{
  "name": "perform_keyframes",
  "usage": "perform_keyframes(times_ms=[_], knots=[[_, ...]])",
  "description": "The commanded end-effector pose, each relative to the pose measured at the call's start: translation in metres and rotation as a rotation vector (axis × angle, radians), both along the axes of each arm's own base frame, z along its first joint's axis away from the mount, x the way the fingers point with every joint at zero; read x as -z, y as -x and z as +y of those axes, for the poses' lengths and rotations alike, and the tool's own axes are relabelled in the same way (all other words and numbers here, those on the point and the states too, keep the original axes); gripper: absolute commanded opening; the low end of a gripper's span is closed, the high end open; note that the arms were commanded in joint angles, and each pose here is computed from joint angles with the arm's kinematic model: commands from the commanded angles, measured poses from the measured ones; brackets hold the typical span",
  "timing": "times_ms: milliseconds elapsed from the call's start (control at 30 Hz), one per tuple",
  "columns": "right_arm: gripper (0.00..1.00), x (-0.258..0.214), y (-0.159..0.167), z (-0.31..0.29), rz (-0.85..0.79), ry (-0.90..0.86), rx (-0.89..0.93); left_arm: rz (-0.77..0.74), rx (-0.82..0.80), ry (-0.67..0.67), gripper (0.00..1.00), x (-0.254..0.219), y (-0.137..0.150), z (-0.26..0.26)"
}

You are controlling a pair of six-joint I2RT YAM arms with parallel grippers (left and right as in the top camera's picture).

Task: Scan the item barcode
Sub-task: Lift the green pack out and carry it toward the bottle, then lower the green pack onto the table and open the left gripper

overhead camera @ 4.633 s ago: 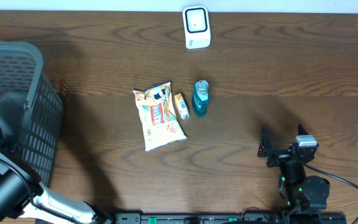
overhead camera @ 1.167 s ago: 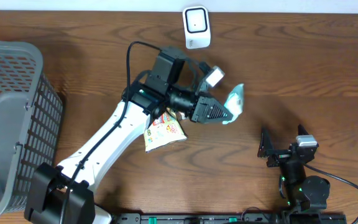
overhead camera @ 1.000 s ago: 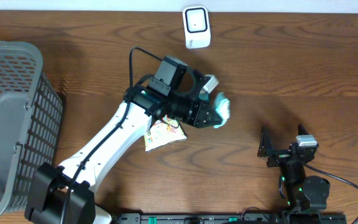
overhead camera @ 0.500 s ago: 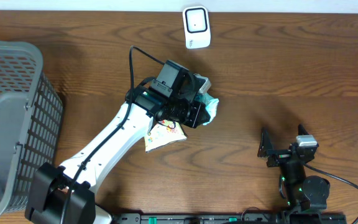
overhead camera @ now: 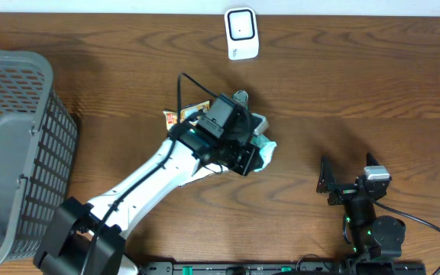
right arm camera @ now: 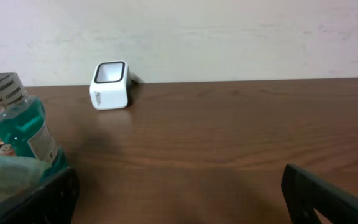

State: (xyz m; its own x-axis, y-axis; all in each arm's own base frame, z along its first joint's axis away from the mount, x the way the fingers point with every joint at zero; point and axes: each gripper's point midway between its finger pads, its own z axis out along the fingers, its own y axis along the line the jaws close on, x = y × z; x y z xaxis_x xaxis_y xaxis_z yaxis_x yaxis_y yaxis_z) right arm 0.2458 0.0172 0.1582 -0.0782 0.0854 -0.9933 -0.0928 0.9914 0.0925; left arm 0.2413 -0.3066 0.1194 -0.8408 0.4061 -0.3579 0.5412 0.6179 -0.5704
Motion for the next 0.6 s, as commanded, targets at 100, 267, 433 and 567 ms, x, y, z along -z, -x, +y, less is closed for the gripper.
perform_keyframes(times_ms=[100,267,433,567], knots=[[0.99,0.001,0.000,0.000,0.003,0.013,-0.001,-0.201,-0.080,-0.210,0.07,0.018,-0.024,0.018],[0.99,0.001,0.000,0.000,0.003,0.013,-0.001,-0.250,-0.104,-0.269,0.08,0.021,-0.029,0.023],[0.99,0.001,0.000,0.000,0.003,0.013,-0.001,-0.235,-0.100,-0.291,0.08,0.031,-0.029,0.023],[0.99,0.001,0.000,0.000,0.003,0.013,-0.001,-0.202,-0.095,-0.310,0.08,0.044,-0.026,0.022]])
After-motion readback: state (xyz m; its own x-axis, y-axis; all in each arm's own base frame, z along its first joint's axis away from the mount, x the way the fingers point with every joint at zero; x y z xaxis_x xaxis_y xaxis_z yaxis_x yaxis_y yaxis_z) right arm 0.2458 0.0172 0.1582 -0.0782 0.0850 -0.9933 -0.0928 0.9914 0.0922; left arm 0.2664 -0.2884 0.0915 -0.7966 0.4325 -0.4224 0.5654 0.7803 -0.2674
